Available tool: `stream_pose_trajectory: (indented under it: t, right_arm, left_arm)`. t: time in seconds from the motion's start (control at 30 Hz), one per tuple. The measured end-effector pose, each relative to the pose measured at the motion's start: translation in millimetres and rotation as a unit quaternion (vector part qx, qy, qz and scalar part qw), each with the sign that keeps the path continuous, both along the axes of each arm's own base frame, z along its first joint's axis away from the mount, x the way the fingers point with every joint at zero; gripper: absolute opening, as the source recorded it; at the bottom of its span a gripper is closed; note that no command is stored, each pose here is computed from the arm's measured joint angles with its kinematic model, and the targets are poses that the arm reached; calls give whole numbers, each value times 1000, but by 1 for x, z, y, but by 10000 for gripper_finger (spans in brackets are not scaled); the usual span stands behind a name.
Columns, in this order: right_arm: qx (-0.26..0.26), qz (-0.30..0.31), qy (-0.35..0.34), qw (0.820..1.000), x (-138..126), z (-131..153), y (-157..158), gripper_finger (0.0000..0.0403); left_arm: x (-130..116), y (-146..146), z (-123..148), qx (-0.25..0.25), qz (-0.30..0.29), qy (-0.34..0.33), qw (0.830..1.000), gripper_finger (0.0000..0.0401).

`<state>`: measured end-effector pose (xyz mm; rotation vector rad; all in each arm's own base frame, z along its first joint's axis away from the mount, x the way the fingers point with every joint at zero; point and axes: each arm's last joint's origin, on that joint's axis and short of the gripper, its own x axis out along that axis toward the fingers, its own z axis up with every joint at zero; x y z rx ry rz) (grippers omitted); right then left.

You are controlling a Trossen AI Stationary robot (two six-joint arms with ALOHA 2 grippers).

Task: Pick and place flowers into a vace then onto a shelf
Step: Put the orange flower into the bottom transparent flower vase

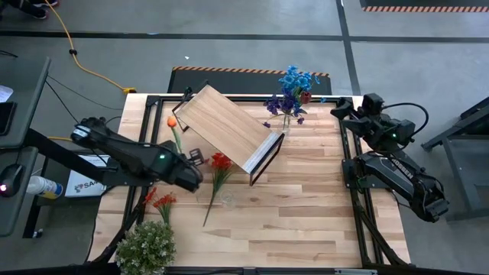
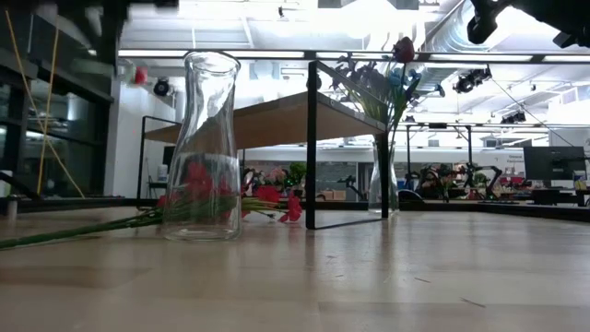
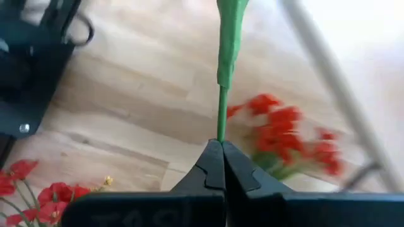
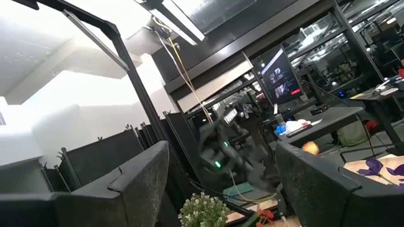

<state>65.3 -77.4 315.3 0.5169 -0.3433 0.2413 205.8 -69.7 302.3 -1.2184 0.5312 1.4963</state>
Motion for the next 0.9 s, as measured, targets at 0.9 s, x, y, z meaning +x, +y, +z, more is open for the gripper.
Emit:
stream_pose_trajectory:
  t: [0.9]
  right_arm:
    - [5,4,9,1000,1,-1,-1,279]
  left_arm:
    - [84,-52,51,346,-270,-71,896,19]
